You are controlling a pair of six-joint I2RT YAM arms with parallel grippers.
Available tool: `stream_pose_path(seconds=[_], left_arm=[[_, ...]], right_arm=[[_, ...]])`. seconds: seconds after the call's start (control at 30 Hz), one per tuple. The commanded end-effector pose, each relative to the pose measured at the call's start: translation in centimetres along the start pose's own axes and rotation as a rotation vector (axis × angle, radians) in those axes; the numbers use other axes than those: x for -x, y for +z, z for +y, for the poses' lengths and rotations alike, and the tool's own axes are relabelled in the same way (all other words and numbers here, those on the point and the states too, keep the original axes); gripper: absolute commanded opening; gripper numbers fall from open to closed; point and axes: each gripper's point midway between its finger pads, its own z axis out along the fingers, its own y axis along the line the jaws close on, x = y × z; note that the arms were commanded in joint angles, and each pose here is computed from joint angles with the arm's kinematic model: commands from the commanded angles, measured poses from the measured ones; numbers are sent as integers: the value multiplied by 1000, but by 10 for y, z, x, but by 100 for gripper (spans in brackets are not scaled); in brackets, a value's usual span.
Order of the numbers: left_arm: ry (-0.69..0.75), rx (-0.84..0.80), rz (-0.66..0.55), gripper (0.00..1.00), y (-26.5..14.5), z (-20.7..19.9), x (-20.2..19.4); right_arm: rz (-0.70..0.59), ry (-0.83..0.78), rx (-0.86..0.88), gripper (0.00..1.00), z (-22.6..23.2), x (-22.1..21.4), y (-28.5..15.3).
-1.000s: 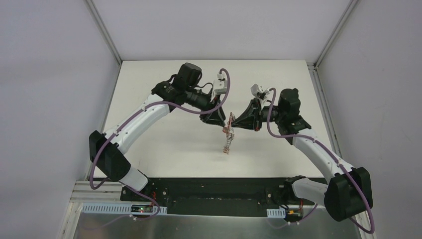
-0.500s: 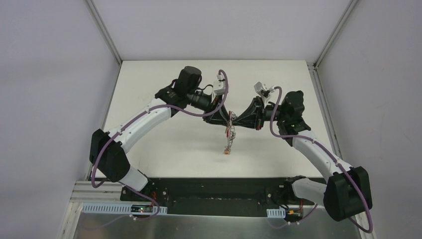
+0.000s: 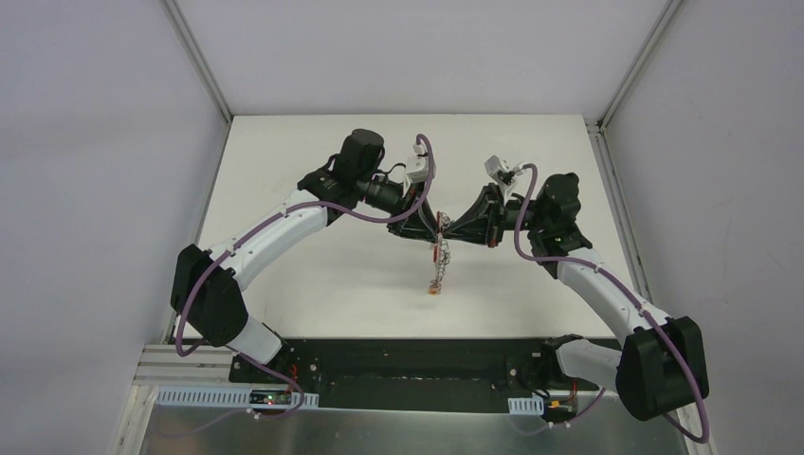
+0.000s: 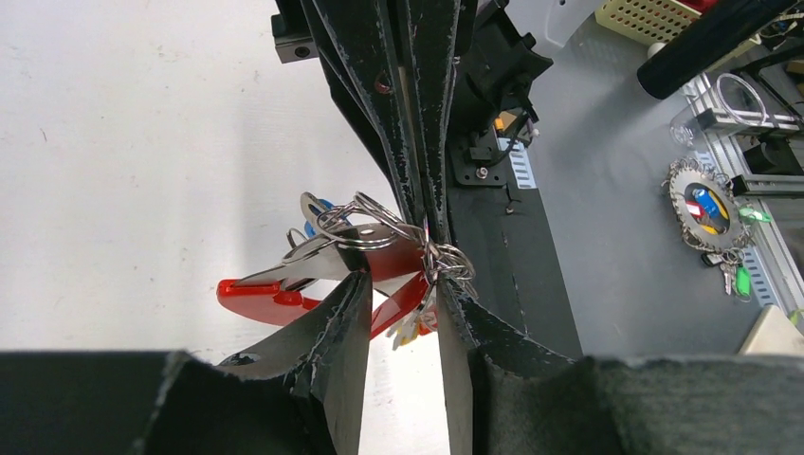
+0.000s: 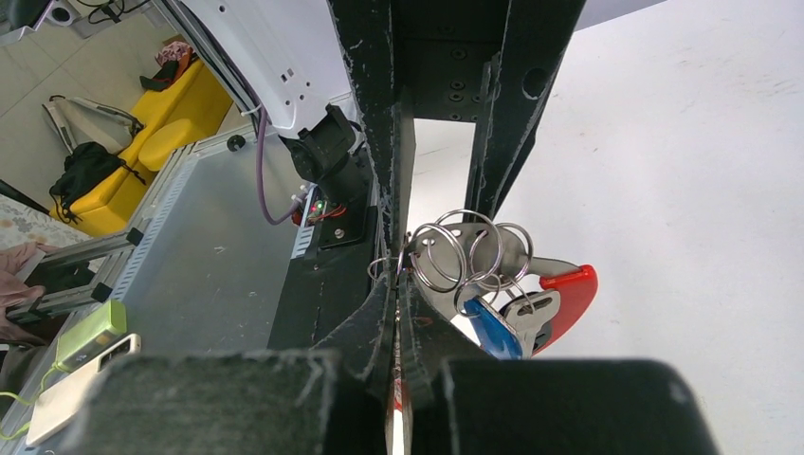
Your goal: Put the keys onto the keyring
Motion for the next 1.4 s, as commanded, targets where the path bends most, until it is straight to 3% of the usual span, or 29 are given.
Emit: stream_pose_path(seconds=[0.0,0.5,0.87,1.07,1.2,1.37], left_arm=[[57,-44,-31,31,-1,-14,13],[20,-53,-45,21,3,-13,15],[-13,-51,-43,0,7,-12,17],[-53,-5,-47,0,6,-7,23],[-109,51,25,0,1,-6,15],[-107,152,197,0,-13,-2,0]], right_arm=[[-18,-59,6,0,1,8,-2],[-16,-40,-3,0,-4,6,-1],[-14,-44,-28,0,-9,4,-1],[-6,-59,-51,0,-13,1,-2],[5,-84,-67,1,-15,-1,-3],[35,-128,-79,13,-16,-4,-6]])
